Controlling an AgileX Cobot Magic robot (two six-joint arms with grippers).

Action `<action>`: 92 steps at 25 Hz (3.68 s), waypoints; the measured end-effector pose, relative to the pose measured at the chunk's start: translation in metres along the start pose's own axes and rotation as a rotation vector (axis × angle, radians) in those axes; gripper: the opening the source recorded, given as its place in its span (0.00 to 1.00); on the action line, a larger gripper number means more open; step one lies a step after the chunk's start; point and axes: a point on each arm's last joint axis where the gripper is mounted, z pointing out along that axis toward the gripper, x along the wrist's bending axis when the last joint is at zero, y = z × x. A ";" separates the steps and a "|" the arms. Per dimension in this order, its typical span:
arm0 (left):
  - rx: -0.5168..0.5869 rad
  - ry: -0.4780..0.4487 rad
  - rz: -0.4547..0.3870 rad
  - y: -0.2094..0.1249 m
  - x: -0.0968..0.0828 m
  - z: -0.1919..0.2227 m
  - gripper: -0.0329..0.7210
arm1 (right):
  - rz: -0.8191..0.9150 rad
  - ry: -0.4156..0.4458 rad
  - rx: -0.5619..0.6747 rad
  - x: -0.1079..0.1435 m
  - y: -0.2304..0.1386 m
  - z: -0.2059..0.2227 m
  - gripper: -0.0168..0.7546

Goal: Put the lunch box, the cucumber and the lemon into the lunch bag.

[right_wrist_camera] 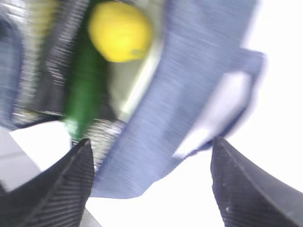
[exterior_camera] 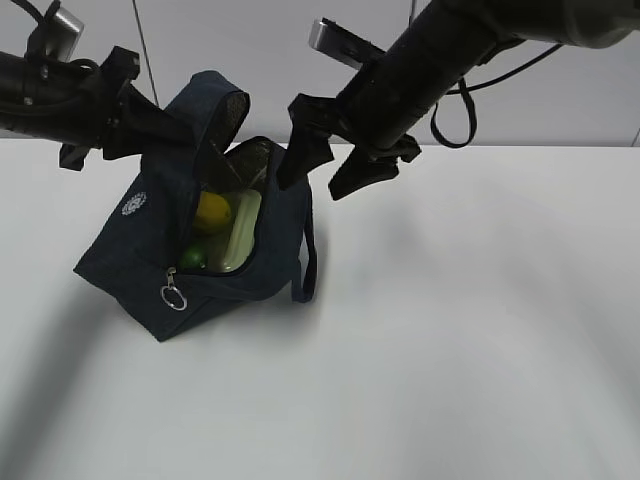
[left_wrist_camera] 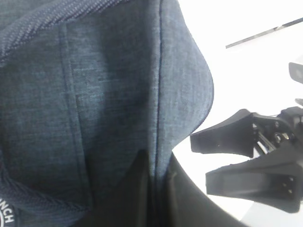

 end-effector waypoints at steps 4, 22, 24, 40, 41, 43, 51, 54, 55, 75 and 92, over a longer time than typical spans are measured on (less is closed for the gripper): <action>0.000 0.000 0.000 0.000 0.000 0.000 0.05 | 0.010 -0.073 0.011 -0.005 -0.002 -0.003 0.76; 0.000 0.000 0.000 0.000 0.000 0.000 0.05 | 0.071 -0.001 0.007 -0.027 0.002 0.043 0.76; 0.000 0.000 0.000 0.000 0.000 0.000 0.05 | 0.081 0.017 -0.004 -0.026 0.003 0.043 0.76; 0.002 -0.002 0.000 0.000 0.000 0.000 0.05 | 0.142 0.073 0.011 -0.032 0.002 0.060 0.54; 0.002 -0.002 0.000 0.000 0.000 0.000 0.05 | 0.140 0.075 0.018 -0.032 0.001 0.060 0.47; 0.002 -0.002 0.000 0.000 0.000 0.000 0.05 | 0.141 0.080 0.029 -0.031 0.000 0.060 0.33; 0.018 -0.015 0.001 -0.002 -0.001 0.000 0.05 | 0.118 0.090 0.056 -0.030 -0.002 0.060 0.03; 0.039 -0.034 0.001 -0.004 -0.003 0.000 0.05 | 0.098 0.090 0.075 -0.026 -0.003 0.053 0.02; 0.049 -0.042 0.001 -0.004 -0.004 0.000 0.05 | 0.088 0.086 0.081 -0.024 -0.003 0.050 0.02; 0.148 -0.244 -0.073 -0.037 -0.062 0.041 0.05 | -0.052 -0.288 0.016 0.010 0.004 -0.058 0.02; 0.186 -0.214 -0.273 -0.047 -0.037 0.078 0.05 | 0.011 -0.444 0.051 -0.010 -0.001 -0.053 0.02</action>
